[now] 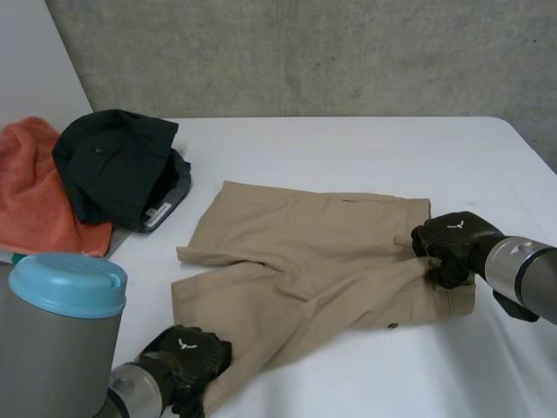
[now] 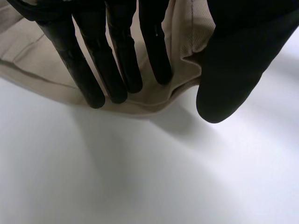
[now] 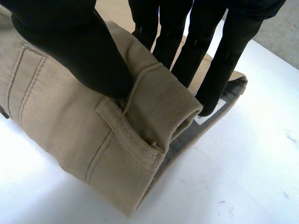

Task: Fold the laundry.

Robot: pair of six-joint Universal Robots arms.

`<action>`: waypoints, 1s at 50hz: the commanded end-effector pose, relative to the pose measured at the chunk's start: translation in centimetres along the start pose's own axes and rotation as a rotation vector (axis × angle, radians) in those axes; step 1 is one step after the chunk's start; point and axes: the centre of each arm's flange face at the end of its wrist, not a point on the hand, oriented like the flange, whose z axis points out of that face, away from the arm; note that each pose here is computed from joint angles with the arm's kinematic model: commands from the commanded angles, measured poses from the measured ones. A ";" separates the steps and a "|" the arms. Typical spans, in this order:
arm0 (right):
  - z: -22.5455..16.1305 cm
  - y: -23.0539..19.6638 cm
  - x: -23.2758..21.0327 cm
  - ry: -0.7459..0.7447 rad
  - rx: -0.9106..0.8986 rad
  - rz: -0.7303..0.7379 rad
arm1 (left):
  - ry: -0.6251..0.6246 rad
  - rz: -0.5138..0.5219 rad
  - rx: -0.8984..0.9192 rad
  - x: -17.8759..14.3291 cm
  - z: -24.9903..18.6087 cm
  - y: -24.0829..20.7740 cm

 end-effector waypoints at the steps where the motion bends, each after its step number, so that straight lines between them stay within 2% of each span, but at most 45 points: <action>1: 0.0 0.2 -0.4 -0.012 -0.005 0.000 | 0.008 0.017 0.051 0.5 -0.1 -0.9; 10: -0.1 0.1 -0.3 -0.010 0.000 -0.001 | 0.003 0.038 0.102 1.0 0.9 -1.2; 17: 0.0 -0.2 -0.1 0.007 0.004 -0.063 | -0.171 0.042 0.248 -1.7 2.0 -5.9; 23: 0.4 -1.5 0.5 0.044 0.085 -0.166 | -0.271 0.142 0.367 -4.0 4.9 -10.0; 27: 2.0 -2.9 1.8 0.142 0.229 -0.227 | -0.356 0.249 0.500 -4.9 7.4 -12.9; 28: 2.9 -3.2 2.3 0.180 0.285 -0.244 | -0.397 0.290 0.552 -5.3 9.2 -13.8; 31: 5.0 -3.4 2.8 0.233 0.383 -0.280 | -0.460 0.341 0.626 -5.7 11.5 -15.2; 35: 7.7 -3.9 3.0 0.291 0.495 -0.315 | -0.615 0.418 0.756 -8.2 14.4 -17.9; 42: 12.7 -3.2 3.2 0.312 0.581 -0.351 | -0.686 0.435 0.804 -9.7 20.0 -18.9; 50: 17.2 -1.8 3.8 0.344 0.597 -0.362 | -0.688 0.440 0.819 -10.1 22.7 -18.5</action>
